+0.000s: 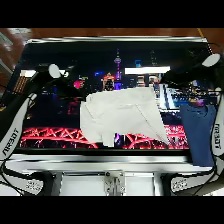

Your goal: Fold the shirts.

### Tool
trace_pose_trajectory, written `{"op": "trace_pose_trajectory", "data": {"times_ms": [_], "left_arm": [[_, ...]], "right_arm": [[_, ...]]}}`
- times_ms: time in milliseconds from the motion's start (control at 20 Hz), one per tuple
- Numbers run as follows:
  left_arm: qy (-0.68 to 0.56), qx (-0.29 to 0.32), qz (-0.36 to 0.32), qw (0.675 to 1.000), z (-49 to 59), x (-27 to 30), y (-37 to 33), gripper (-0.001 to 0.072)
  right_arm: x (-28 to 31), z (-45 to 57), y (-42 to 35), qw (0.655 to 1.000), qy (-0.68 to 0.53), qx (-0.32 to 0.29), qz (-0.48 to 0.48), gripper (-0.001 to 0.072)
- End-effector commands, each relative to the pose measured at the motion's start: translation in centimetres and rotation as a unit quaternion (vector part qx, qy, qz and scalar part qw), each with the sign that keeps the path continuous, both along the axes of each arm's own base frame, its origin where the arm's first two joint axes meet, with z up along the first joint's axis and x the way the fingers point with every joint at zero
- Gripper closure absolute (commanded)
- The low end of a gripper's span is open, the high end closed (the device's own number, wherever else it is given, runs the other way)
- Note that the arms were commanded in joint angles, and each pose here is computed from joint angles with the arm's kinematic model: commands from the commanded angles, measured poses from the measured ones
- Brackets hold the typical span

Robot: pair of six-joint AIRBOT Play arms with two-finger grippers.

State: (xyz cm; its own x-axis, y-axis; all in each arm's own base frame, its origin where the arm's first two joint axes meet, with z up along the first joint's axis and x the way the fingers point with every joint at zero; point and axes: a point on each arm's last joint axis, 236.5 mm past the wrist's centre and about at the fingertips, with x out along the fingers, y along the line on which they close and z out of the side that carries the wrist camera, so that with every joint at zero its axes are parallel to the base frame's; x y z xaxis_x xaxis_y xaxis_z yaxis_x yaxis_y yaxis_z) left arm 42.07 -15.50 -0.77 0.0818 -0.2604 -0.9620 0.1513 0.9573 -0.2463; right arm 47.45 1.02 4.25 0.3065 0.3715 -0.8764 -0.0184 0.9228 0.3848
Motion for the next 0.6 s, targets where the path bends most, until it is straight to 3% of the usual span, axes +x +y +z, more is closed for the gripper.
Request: {"op": "trace_pose_trajectory", "data": {"times_ms": [0, 150, 200, 350, 550], "left_arm": [[0.065, -0.026, 0.011, 0.997, 1.5, -4.0, 4.6, 0.0051], [0.097, -0.102, 0.048, 0.989, -1.4, -7.9, 4.2, 0.0041], [0.099, -0.128, 0.068, 0.985, -3.1, -8.8, 3.6, 0.0006], [0.113, -0.197, 0.113, 0.967, -7.0, -10.5, 1.1, -0.0006], [0.122, -0.227, 0.147, 0.955, -9.8, -10.7, 0.0, -0.0002]], "right_arm": [[-9.3, 0.3, -8.5, 0.984, 0.139, -0.109, -0.007, 0.0088], [-12.3, -0.2, -8.0, 0.987, 0.151, 0.001, -0.047, 0.0088], [-13.4, -0.8, -7.6, 0.985, 0.16, 0.026, -0.049, 0.0089], [-14.9, -2.0, -6.5, 0.984, 0.164, 0.05, -0.042, 0.0088], [-13.6, -1.9, -5.6, 0.987, 0.135, 0.067, -0.047, 0.0088]]}}
